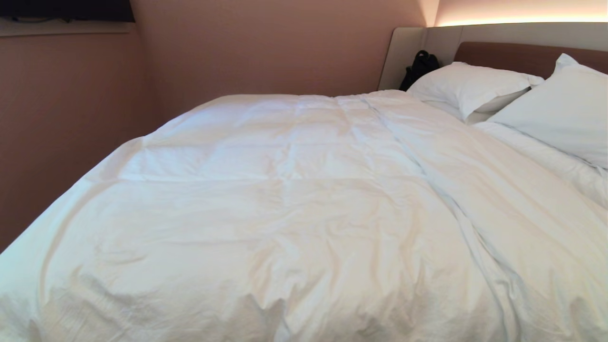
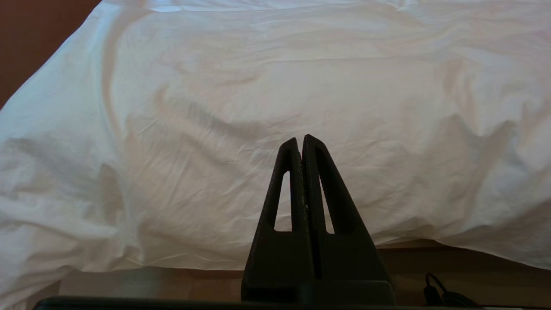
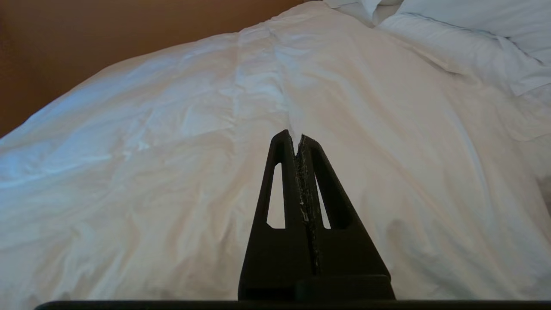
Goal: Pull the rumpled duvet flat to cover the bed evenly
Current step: Flatten the corners of the folded blanket
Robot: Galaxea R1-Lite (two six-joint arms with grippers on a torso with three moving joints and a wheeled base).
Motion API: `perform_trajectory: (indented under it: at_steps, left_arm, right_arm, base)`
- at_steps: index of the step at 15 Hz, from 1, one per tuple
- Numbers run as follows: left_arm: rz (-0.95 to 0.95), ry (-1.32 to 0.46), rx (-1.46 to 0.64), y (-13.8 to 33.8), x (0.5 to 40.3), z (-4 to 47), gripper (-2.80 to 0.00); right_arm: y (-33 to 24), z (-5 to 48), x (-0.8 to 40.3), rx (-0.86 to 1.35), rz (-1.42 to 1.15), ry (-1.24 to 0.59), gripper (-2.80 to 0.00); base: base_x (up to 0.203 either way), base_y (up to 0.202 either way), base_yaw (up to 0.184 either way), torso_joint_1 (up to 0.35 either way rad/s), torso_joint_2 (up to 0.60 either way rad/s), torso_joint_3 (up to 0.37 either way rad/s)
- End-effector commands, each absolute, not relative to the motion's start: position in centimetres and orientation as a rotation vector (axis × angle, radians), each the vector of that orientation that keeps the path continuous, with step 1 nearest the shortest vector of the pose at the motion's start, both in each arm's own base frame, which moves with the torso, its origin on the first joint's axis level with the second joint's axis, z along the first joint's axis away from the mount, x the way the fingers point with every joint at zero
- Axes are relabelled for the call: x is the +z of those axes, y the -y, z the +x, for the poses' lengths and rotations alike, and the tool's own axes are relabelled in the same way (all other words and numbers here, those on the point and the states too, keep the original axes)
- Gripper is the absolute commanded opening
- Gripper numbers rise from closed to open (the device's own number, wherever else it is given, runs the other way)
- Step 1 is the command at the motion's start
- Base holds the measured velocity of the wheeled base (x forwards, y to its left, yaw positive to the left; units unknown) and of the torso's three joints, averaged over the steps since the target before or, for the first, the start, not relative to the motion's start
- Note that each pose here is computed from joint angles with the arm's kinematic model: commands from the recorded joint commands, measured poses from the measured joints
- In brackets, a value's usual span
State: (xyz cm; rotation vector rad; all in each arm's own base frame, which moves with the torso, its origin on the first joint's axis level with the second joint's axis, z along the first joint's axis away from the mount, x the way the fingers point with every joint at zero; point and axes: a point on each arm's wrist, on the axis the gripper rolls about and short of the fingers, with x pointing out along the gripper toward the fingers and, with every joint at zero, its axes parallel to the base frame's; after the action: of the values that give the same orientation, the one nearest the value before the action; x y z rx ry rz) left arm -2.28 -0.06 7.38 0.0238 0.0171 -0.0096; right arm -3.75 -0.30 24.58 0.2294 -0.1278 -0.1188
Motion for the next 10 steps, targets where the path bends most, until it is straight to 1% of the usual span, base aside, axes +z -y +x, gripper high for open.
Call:
perform_trajectory:
  at_steps: [1, 3, 5, 7, 10]
  left_arm:
    - [0.024, -0.017, -0.009, 0.1, 7.4, -2.3, -2.80]
    - [0.024, -0.017, -0.009, 0.1, 7.4, -2.3, -2.80]
    - [0.024, -0.017, -0.009, 0.1, 7.4, -2.3, -2.80]
    - [0.024, -0.017, -0.011, 0.1, 7.4, -2.3, -2.80]
    - [0.024, -0.017, -0.009, 0.1, 7.4, -2.3, -2.80]
  right_arm:
    - [0.5, -1.4, 26.7, -0.250, 0.332, 0.003, -2.80]
    - [0.6, -0.7, 26.6, -0.309, 0.482, -0.147, -2.80]
    - [0.6, -0.1, 26.6, -0.330, 0.556, -0.230, -2.80]
    - [0.5, 0.4, 27.1, -0.335, 0.592, -0.269, -2.80]
    - [0.5, 4.7, 28.9, -0.414, 0.657, -0.440, -2.80]
  base:
    - [0.000, 0.000, 0.000, 0.000, 0.00, 0.000]
    - [0.000, 0.000, 0.000, 0.000, 0.00, 0.000]
    - [0.000, 0.000, 0.000, 0.000, 0.00, 0.000]
    - [0.000, 0.000, 0.000, 0.000, 0.00, 0.000]
    - [0.000, 0.000, 0.000, 0.000, 0.00, 0.000]
